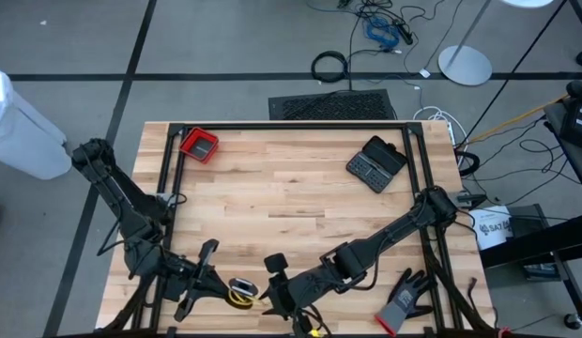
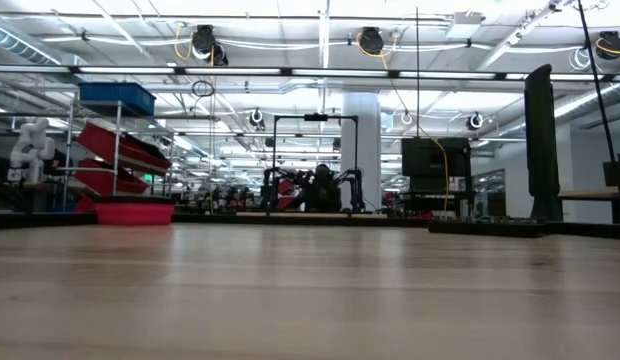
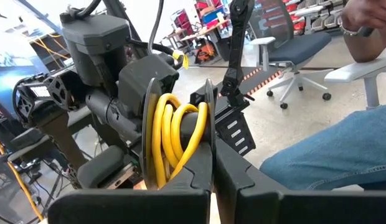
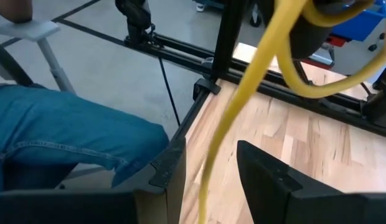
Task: Coil cords
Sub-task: Coil the yellow cable wire onto the spool
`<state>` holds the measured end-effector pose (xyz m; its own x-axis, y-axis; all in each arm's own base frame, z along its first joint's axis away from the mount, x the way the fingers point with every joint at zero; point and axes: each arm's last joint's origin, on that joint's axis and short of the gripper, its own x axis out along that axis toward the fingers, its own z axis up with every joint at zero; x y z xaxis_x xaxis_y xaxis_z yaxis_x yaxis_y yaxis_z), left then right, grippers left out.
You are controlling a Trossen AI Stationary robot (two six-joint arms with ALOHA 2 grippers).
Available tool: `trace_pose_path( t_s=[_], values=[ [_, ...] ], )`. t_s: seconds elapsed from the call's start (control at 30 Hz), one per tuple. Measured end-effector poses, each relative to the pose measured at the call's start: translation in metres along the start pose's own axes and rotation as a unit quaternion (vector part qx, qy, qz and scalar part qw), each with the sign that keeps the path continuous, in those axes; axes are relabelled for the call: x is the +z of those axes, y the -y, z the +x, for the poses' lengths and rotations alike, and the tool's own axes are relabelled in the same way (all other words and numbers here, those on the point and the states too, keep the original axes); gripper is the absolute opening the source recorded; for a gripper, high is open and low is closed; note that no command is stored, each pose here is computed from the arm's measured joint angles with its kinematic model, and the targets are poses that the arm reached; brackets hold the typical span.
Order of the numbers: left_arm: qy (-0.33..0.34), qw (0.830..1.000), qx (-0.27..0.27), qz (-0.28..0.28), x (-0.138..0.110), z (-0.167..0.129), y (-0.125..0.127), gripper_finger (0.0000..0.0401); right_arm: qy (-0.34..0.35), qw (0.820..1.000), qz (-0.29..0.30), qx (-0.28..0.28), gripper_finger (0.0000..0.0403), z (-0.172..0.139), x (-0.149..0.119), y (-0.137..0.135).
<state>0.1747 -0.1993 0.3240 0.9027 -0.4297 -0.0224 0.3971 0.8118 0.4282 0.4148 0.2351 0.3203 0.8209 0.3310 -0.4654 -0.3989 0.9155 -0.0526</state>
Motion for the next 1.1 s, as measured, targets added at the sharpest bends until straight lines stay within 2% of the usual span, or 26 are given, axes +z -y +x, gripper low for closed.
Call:
trace_pose_path(
  t_s=[0.17,0.27,0.57,1.1],
  values=[
    [0.0,1.0,0.0,0.0,0.0,0.0,0.0,0.0003,-0.002,1.0,-0.002,0.0,0.0127,0.0,0.0,0.0],
    [0.0,1.0,0.0,0.0,0.0,0.0,0.0,0.0003,-0.004,1.0,-0.009,0.0,0.0112,0.0,-0.001,0.0],
    [0.0,1.0,0.0,0.0,0.0,0.0,0.0,0.0004,-0.012,1.0,-0.018,-0.006,0.0008,0.0,-0.002,0.005],
    [0.051,0.997,-0.051,0.007,0.008,-0.002,0.005,0.0004,-0.048,0.998,-0.034,-0.011,0.0001,0.0,-0.008,0.011]
  ],
)
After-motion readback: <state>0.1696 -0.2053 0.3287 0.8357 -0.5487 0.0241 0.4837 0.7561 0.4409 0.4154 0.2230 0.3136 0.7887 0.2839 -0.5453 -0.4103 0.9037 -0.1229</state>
